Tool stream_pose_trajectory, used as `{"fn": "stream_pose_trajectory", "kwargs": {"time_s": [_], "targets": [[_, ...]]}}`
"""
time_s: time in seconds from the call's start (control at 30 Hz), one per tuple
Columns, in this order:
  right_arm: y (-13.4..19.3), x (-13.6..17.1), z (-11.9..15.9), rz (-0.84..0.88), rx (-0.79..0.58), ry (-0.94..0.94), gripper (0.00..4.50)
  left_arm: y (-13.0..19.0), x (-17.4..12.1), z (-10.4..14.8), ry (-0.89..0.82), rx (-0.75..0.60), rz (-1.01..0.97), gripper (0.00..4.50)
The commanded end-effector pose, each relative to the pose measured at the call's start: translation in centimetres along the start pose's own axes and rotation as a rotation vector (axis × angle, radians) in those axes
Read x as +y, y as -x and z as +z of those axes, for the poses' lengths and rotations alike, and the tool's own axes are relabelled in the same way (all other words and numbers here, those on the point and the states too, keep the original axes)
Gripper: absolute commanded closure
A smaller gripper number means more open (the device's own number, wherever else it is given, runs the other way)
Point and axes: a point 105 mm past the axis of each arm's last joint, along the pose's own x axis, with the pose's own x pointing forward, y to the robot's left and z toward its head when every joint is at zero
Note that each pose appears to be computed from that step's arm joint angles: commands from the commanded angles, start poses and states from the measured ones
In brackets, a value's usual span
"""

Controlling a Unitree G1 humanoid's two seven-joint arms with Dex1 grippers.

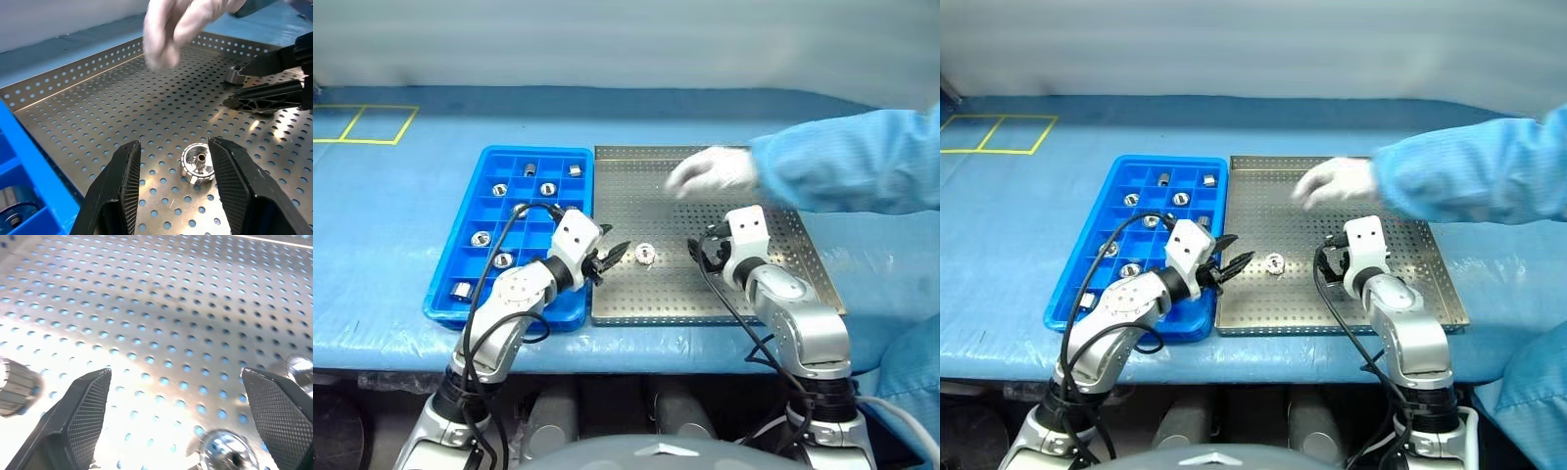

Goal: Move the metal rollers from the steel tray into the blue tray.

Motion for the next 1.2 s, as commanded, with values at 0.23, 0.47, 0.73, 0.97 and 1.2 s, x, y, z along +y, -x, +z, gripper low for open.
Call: {"fn": "stream_pose_trajectory", "kwargs": {"time_s": [0.23,0.47,0.73,0.97,1.2], "targets": [[-0.3,4.0,1.6,0.165,-0.064,0.054,0.0,0.4,1.8,1.3,-0.012,-0.044,0.121,2.12],[-1.3,4.9,0.5,0.187,-0.028,0.038,0.0,0.6,1.7,0.9,-0.003,-0.027,0.123,2.12],[-2.3,7.3,0.8,0.265,-0.036,0.034,0.0,0.6,1.6,1.0,-0.006,-0.024,0.122,2.12],[-2.6,8.0,1.6,0.291,-0.066,0.043,0.0,1.0,1.7,0.5,-0.006,-0.002,0.133,2.12],[-2.2,9.2,3.6,0.339,-0.128,0.075,0.0,1.2,2.0,0.5,-0.008,0.002,0.146,2.12]]}}
